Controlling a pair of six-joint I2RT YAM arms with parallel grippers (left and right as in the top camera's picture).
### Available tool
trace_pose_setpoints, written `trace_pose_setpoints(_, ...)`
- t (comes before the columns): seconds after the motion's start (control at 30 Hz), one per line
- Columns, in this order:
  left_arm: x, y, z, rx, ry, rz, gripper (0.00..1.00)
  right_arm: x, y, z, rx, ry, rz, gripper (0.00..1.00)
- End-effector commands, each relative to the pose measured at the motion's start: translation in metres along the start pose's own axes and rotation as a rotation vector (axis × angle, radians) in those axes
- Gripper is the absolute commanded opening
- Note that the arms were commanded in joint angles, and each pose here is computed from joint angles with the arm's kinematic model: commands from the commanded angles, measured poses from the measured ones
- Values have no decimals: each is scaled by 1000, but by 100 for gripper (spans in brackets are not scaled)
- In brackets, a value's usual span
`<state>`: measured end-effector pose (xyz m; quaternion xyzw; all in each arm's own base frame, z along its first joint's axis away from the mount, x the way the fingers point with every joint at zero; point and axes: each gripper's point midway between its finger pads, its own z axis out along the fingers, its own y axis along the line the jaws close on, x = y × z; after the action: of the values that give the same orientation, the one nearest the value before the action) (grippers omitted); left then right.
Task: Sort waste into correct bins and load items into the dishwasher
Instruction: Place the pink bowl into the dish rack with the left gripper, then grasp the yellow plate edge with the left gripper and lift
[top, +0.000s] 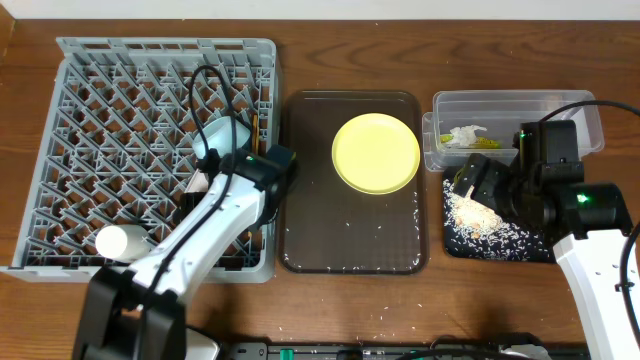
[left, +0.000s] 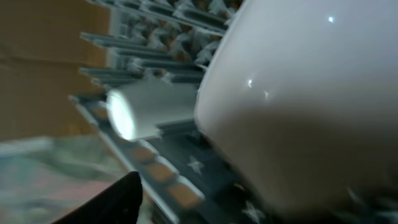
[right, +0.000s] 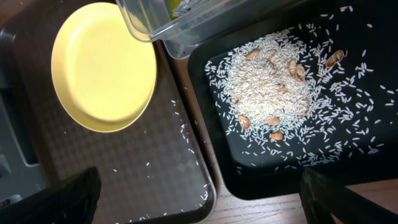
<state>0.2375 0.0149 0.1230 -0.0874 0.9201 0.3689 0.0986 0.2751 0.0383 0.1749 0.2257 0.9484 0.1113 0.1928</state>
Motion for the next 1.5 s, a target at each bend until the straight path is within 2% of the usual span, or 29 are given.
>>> trace_pose_setpoints(0.0, -9, -8, -39, 263, -15, -95, 68, -3, -2, -1, 8, -10, 16, 99)
trace_pose_setpoints(0.13, -20, -28, -93, 648, -79, -168, 71, -3, -2, -1, 8, -10, 16, 99)
trace_pose_setpoints(0.2, -28, -36, -116, 786, -128, -185, 71, -3, -2, -1, 8, -10, 16, 99)
trace_pose_setpoints(0.3, -42, -56, -153, 995, -228, -84, 70, -3, -2, -1, 8, -10, 16, 99)
trace_pose_setpoints(0.37, -49, -69, -163, 1058, -253, -44, 70, -3, -2, -1, 8, -10, 16, 99)
trace_pose_setpoints(0.53, -69, -118, -156, 1090, -243, 34, 69, -3, -2, -1, 8, -10, 16, 99)
trace_pose_setpoints(0.63, -71, -164, -156, 1162, -204, 105, 60, -3, -2, -1, 8, -10, 16, 99)
trace_pose_setpoints(0.73, -69, -208, -152, 1203, -174, 152, 59, -3, -2, -1, 8, -10, 16, 99)
trace_pose_setpoints(0.87, -67, -251, -133, 1190, -130, 155, 58, -3, -2, -1, 8, -10, 16, 99)
trace_pose_setpoints(1.1, -68, -288, -88, 1136, -35, 72, 56, -3, -2, -1, 8, -10, 16, 99)
trace_pose_setpoints(1.13, -67, -290, -86, 1134, -28, 71, 54, -3, -2, -1, 8, -10, 16, 99)
trace_pose_setpoints(1.3, -66, -292, -79, 1114, -21, 70, 24, -3, -2, -1, 8, -10, 16, 99)
trace_pose_setpoints(1.33, -66, -292, -79, 1112, -25, 74, 12, -3, -2, -1, 8, -10, 16, 99)
trace_pose_setpoints(1.37, -65, -292, -78, 1110, -30, 88, 8, -3, -2, -1, 8, -10, 16, 99)
trace_pose_setpoints(1.47, -65, -288, -79, 1107, -38, 111, 8, -3, -2, -1, 8, -10, 16, 99)
